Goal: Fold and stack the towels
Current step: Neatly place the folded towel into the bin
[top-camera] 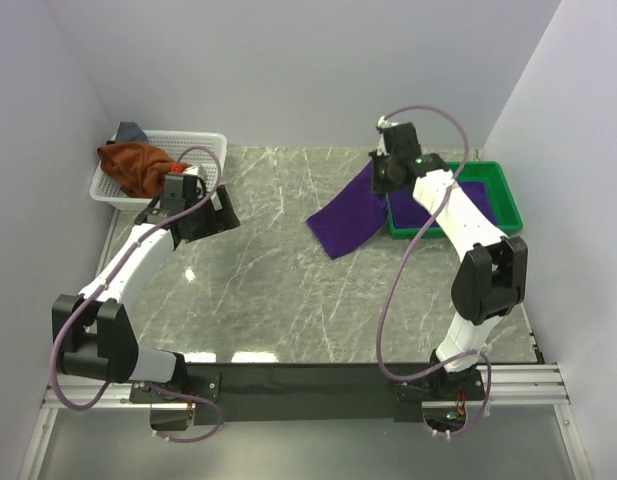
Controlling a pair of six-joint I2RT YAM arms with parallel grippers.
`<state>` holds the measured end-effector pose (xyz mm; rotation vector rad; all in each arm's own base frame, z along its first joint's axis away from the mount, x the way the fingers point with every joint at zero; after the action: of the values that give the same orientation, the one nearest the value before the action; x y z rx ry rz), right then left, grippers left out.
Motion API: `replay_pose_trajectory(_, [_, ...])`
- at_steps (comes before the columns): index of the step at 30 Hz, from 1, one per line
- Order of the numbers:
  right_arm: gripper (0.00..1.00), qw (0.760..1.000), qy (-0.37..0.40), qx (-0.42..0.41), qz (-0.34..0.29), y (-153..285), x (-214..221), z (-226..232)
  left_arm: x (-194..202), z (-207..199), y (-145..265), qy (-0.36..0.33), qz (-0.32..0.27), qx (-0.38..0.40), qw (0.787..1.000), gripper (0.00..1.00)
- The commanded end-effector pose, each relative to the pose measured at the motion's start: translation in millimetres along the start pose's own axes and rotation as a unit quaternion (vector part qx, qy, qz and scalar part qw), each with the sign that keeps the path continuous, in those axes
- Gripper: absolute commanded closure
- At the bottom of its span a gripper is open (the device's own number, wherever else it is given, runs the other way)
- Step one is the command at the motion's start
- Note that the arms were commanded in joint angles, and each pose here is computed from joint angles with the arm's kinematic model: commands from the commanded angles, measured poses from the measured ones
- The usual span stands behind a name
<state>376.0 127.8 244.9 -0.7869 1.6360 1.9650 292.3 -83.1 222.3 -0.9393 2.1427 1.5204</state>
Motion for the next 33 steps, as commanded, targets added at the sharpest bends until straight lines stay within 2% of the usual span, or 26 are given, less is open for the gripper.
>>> replay_pose_trajectory(1, [1.00,0.995,0.066,0.054,0.049,9,-9,-28,-2,10,-4,-0.007,0.006,0.037,0.999,0.04])
replay_pose_trajectory(7, [1.00,0.995,0.070,0.054,0.036,19,-39,-59,-6,24,-7,0.006,-0.014,-0.021,1.000,0.01])
replay_pose_trajectory(12, [1.00,0.994,0.060,0.089,0.019,29,-57,-82,-5,31,-13,0.012,-0.009,-0.046,0.999,0.00])
replay_pose_trajectory(17, [1.00,0.991,0.051,0.121,0.016,34,-63,-98,-2,34,-21,0.017,0.007,-0.056,0.998,0.01])
replay_pose_trajectory(24, [1.00,0.993,0.014,0.115,-0.029,34,-72,-113,-3,38,-23,0.024,0.010,-0.054,0.998,0.01])
replay_pose_trajectory(33, [1.00,0.987,0.029,0.156,-0.038,40,-82,-128,-1,39,-28,0.028,0.020,-0.052,0.998,0.02])
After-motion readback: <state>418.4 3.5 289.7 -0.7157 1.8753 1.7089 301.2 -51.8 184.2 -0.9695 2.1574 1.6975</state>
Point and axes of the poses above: each gripper's point midway between its finger pads, its own y axis back along the fingers, its own z axis along the line the jaws close on, x = y × z, the point moved 9 cm from there along y, back along the fingers
